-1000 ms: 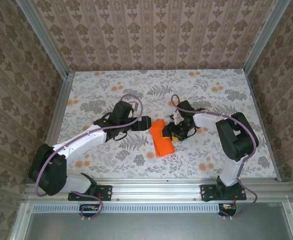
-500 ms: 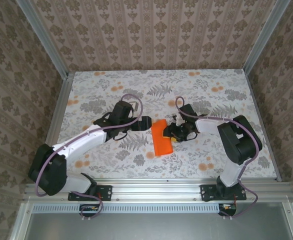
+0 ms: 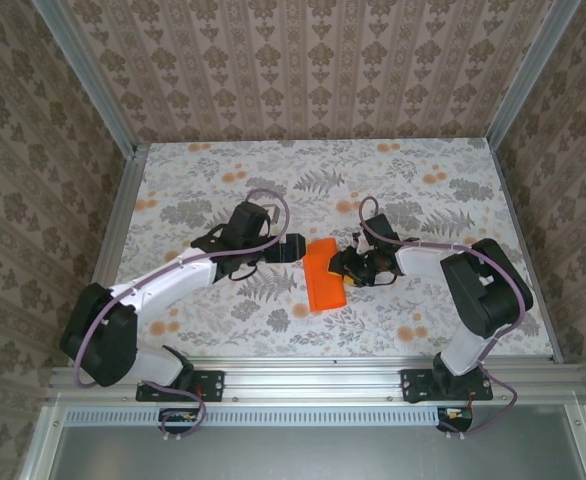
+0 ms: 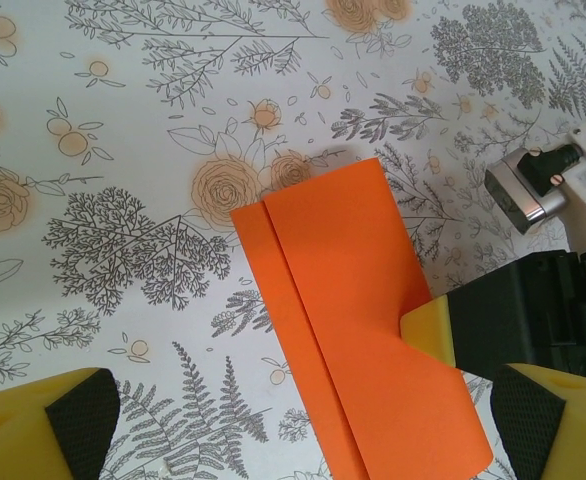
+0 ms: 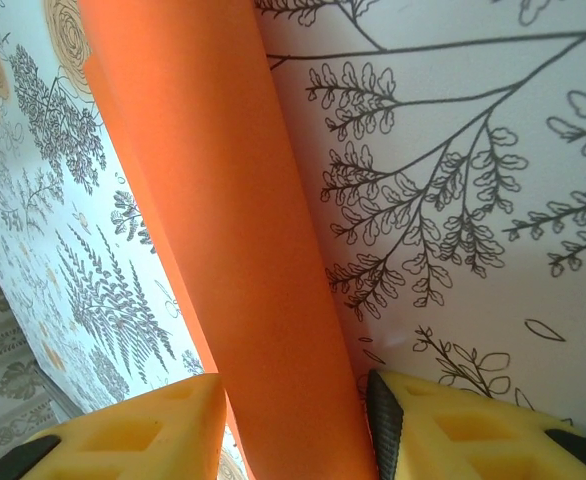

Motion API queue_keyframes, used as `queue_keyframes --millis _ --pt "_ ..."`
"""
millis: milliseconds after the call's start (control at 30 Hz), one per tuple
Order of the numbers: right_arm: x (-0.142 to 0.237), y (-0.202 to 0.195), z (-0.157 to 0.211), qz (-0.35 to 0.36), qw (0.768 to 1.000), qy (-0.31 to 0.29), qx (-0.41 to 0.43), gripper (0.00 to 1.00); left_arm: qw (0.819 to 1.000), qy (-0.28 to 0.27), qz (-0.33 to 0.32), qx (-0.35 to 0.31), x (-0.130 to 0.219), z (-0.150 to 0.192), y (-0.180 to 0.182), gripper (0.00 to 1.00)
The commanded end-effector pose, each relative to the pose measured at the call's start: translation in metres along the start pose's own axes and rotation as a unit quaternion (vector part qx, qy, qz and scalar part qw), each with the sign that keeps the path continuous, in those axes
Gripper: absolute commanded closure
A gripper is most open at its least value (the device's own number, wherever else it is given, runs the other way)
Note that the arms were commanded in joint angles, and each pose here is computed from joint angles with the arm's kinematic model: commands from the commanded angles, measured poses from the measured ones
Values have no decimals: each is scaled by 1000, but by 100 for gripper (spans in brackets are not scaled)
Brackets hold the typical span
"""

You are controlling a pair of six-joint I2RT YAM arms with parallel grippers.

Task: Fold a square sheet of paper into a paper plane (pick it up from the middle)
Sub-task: Fold the square sheet of paper in half at the center of the table.

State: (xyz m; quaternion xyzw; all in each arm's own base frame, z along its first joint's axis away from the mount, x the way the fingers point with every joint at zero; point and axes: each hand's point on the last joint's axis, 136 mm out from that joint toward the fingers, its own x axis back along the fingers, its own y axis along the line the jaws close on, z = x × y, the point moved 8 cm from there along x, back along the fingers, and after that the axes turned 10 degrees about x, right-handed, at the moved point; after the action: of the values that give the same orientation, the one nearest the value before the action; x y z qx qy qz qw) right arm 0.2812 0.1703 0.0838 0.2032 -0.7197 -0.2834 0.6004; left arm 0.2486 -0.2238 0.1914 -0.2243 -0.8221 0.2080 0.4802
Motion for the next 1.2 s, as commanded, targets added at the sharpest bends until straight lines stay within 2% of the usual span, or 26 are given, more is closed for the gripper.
queue_keyframes --millis 0,500,667,867,1000,1167 --pt "-2 -7 6 23 1000 -8 -15 55 1000 -8 14 -15 6 -7 -11 1" --pt "-5 -10 11 44 996 -64 -46 54 1000 -20 16 10 20 3 -3 1" --pt "-12 -7 11 32 998 -43 -32 52 1000 -10 11 10 13 4 -2 1" --pt "-9 5 9 34 999 5 31 49 1000 9 15 17 2 4 -4 4" --pt "-11 5 8 50 997 28 60 49 999 16 15 27 -2 5 -4 15" --pt "-13 7 6 55 995 42 76 51 998 21 10 50 -5 8 -1 35"
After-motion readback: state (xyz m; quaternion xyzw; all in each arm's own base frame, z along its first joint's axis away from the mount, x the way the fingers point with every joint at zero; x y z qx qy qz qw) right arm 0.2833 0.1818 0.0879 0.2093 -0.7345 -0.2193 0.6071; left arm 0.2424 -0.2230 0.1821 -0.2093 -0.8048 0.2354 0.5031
